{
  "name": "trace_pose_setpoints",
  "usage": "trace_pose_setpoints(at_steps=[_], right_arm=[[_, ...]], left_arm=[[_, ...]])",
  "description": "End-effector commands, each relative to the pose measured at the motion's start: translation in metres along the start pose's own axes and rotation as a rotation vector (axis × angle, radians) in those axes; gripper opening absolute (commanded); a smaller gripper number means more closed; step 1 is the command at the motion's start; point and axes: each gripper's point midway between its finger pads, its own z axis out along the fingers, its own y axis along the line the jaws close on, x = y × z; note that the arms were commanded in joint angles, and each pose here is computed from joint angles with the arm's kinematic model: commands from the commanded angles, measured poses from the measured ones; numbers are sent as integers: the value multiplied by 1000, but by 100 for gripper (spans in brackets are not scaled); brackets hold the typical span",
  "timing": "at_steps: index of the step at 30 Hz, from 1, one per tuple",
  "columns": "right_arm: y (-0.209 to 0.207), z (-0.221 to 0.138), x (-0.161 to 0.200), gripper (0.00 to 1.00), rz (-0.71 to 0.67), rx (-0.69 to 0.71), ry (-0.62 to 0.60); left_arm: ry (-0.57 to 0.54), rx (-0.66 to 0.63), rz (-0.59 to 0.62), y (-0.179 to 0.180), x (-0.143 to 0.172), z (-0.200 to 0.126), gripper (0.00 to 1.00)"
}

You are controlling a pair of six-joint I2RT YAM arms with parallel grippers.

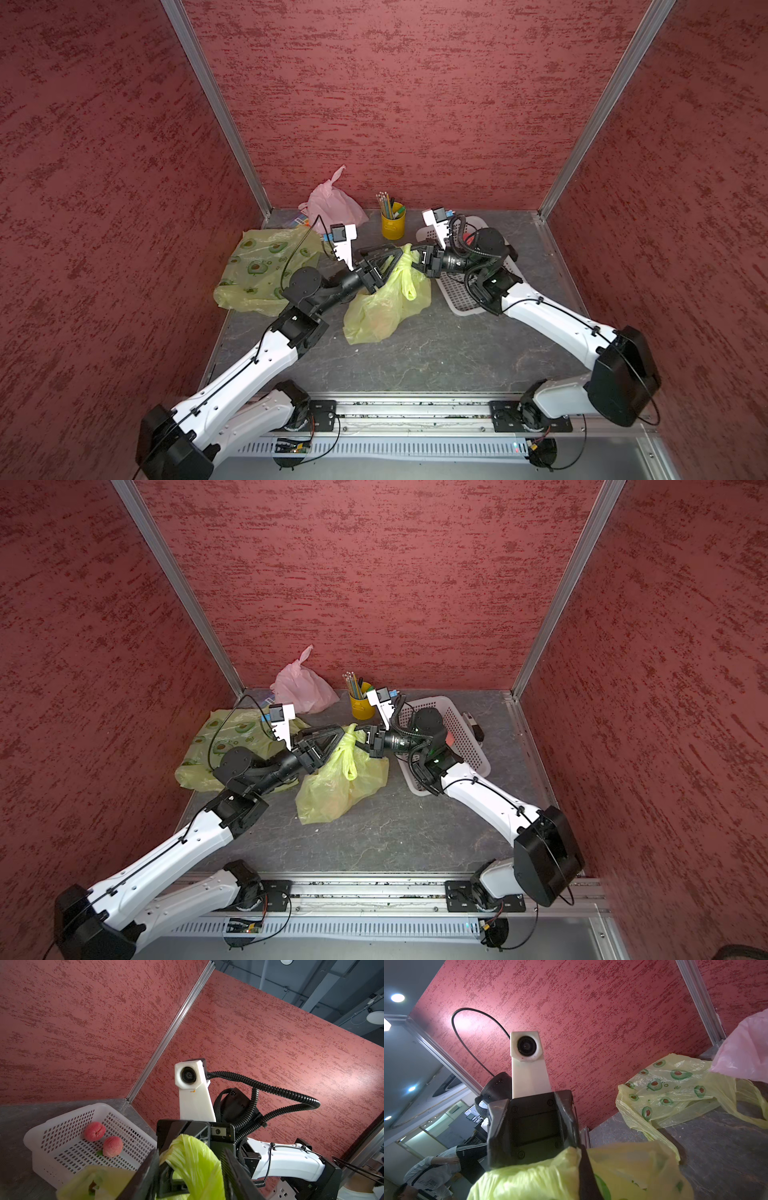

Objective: Place the peach into a plastic bag & tie a knot
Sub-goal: Cross the plastic bag at the center of the board.

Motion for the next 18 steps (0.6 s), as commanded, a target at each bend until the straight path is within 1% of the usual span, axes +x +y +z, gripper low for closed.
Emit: trace_pose_setpoints(at_steps=[1,5,12,15,18], right_arm=[[13,-3,-44,0,-81,21,-162],[13,-2,-45,0,-82,18,-159],[12,-1,-43,0,-74,11,-147],[16,-1,-43,0,-78,0,-146],[18,0,-43,0,-75,-15,-140]], left_arm=[[150,114,-28,-25,42,-9,51],[109,116,11,-30,37,-20,51],[48,75,68,-32,25,-34,55],[67,45,58,-25,30,-31,57],[106,50,39,-20,39,-22,57]])
